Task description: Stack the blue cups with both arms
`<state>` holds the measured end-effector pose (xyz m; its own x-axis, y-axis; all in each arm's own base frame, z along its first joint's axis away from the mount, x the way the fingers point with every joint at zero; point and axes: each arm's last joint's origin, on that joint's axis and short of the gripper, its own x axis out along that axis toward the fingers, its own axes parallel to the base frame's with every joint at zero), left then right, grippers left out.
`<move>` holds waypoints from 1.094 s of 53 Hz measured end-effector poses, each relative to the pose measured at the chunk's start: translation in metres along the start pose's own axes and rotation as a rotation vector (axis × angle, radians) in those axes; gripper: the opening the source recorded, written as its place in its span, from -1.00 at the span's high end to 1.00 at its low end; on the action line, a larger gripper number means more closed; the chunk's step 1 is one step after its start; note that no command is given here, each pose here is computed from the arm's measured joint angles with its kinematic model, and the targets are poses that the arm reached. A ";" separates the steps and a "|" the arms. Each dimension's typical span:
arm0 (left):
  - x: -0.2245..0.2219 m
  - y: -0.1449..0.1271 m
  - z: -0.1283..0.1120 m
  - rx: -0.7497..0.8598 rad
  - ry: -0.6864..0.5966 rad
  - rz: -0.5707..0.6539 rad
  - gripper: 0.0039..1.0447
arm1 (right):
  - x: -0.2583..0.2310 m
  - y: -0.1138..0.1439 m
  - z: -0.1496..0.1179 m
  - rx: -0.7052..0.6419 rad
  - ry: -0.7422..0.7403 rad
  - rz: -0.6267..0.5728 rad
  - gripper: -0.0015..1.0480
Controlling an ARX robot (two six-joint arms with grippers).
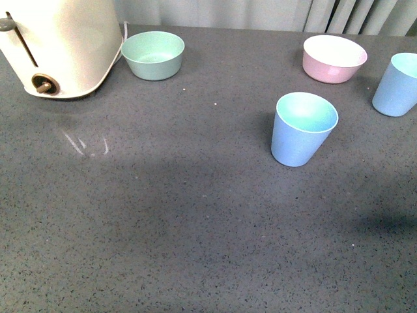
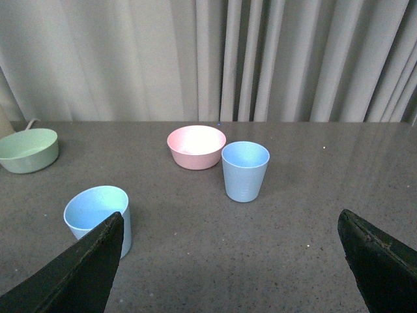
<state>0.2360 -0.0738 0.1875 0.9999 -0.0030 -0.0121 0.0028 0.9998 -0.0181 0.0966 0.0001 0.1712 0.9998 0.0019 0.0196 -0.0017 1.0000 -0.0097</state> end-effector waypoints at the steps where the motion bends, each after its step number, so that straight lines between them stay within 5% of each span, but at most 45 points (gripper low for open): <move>1: -0.002 0.002 -0.001 0.000 0.000 0.000 0.85 | 0.000 0.000 0.000 0.000 0.000 0.000 -0.83; 3: -0.010 0.009 -0.003 0.000 0.000 -0.004 0.98 | 0.000 0.000 0.000 0.000 0.000 0.000 -0.83; 20: -0.055 0.047 -0.013 0.007 0.000 0.001 0.97 | 0.000 0.000 0.000 0.000 0.000 0.000 -0.83; 58: -0.097 0.073 -0.021 0.008 -0.010 -0.001 0.97 | 0.000 0.000 0.000 0.000 0.000 0.000 -0.83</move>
<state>0.1387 -0.0007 0.1665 1.0000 -0.0038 -0.0021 0.0038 0.9999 -0.0105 0.0966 0.0001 0.1712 0.9998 0.0019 0.0196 -0.0017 1.0000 -0.0097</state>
